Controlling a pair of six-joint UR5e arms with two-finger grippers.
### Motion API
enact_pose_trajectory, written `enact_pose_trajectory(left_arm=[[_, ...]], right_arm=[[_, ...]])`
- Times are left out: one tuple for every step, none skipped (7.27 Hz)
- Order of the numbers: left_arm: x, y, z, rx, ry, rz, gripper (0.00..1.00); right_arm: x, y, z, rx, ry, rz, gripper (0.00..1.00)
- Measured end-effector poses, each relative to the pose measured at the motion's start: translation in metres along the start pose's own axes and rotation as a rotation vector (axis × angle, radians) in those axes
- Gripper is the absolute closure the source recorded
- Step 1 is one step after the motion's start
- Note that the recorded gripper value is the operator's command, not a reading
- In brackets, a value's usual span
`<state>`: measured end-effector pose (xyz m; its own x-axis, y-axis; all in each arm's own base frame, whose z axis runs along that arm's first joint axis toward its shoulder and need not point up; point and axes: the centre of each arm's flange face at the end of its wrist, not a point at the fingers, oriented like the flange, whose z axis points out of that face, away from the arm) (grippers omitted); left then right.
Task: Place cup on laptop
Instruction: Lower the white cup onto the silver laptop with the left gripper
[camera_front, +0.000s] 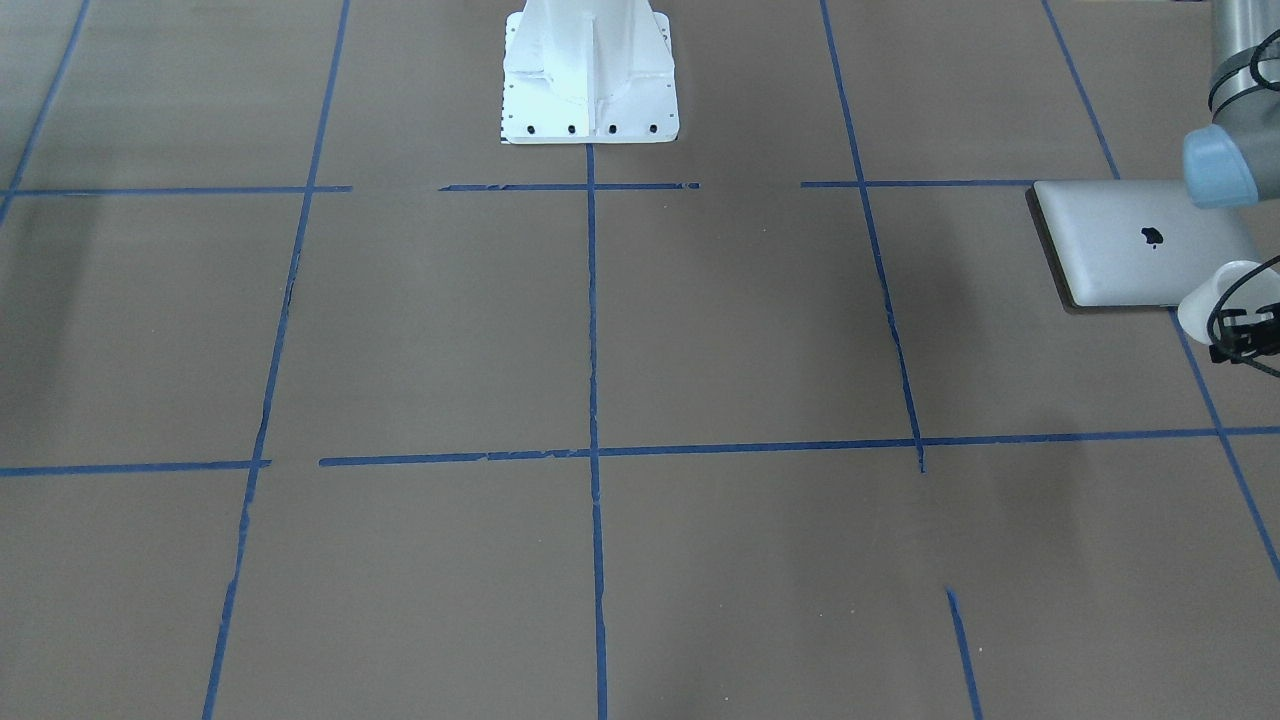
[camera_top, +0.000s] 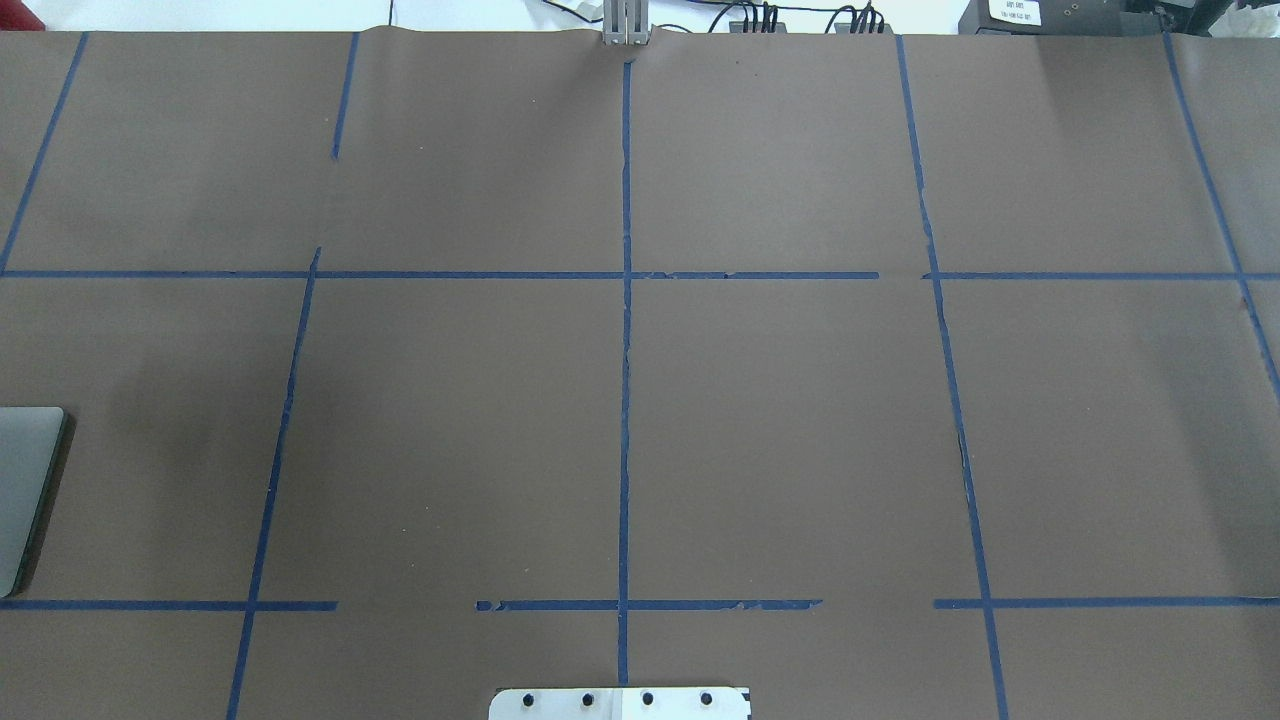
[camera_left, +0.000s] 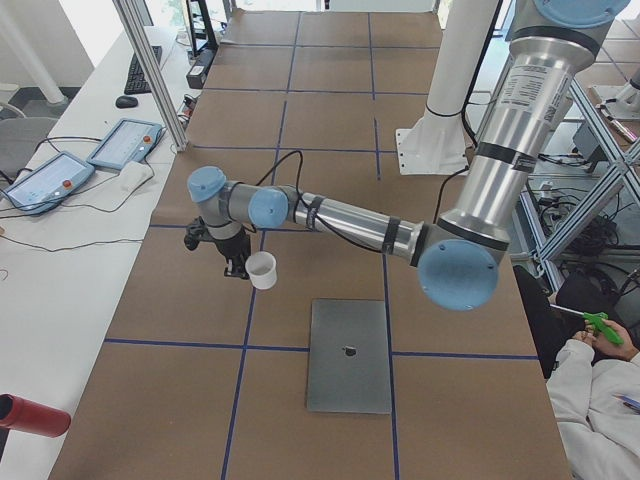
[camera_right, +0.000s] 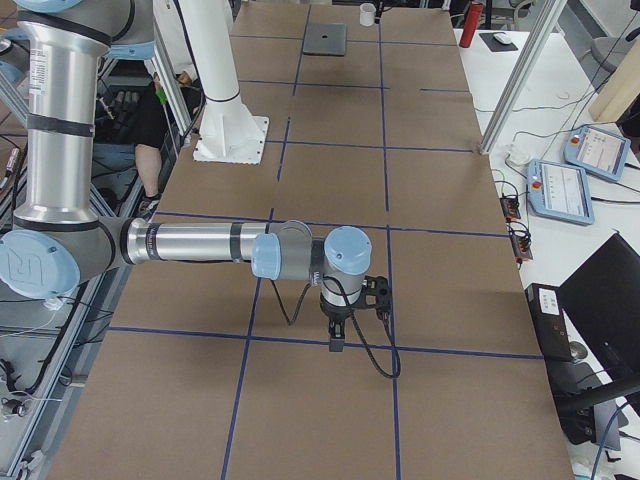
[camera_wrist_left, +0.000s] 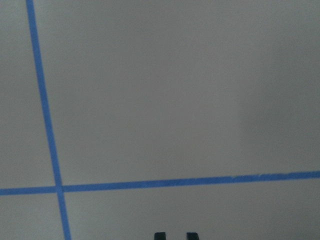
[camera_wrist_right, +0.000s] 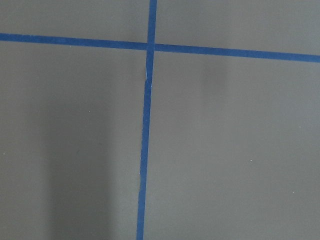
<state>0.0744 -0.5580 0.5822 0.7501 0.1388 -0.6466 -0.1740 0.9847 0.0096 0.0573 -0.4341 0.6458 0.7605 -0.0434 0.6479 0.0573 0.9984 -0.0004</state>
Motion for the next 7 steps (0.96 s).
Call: enact_pose_trajectory(left_arm=[[-0.022, 0.043, 0.019, -0.013, 0.005, 0.003, 1.00], [-0.040, 0.080, 0.036, -0.016, 0.025, 0.004, 1.00], [-0.053, 0.109, 0.051, -0.013, 0.050, -0.004, 1.00], [-0.062, 0.128, 0.062, -0.005, 0.062, -0.031, 1.00], [-0.072, 0.140, 0.074, 0.009, 0.067, -0.068, 1.00], [-0.085, 0.150, 0.089, 0.026, 0.069, -0.096, 1.00], [-0.096, 0.156, 0.104, 0.051, 0.074, -0.109, 1.00]], right_arm=[[0.000, 0.000, 0.000, 0.000, 0.000, 0.000, 0.00], [0.000, 0.000, 0.000, 0.000, -0.001, 0.000, 0.00], [0.000, 0.000, 0.000, 0.000, -0.001, 0.000, 0.00], [0.000, 0.000, 0.000, 0.000, -0.001, 0.000, 0.00], [0.000, 0.000, 0.000, 0.000, -0.001, 0.000, 0.00], [0.000, 0.000, 0.000, 0.000, -0.001, 0.000, 0.00], [0.000, 0.000, 0.000, 0.000, -0.001, 0.000, 0.00]])
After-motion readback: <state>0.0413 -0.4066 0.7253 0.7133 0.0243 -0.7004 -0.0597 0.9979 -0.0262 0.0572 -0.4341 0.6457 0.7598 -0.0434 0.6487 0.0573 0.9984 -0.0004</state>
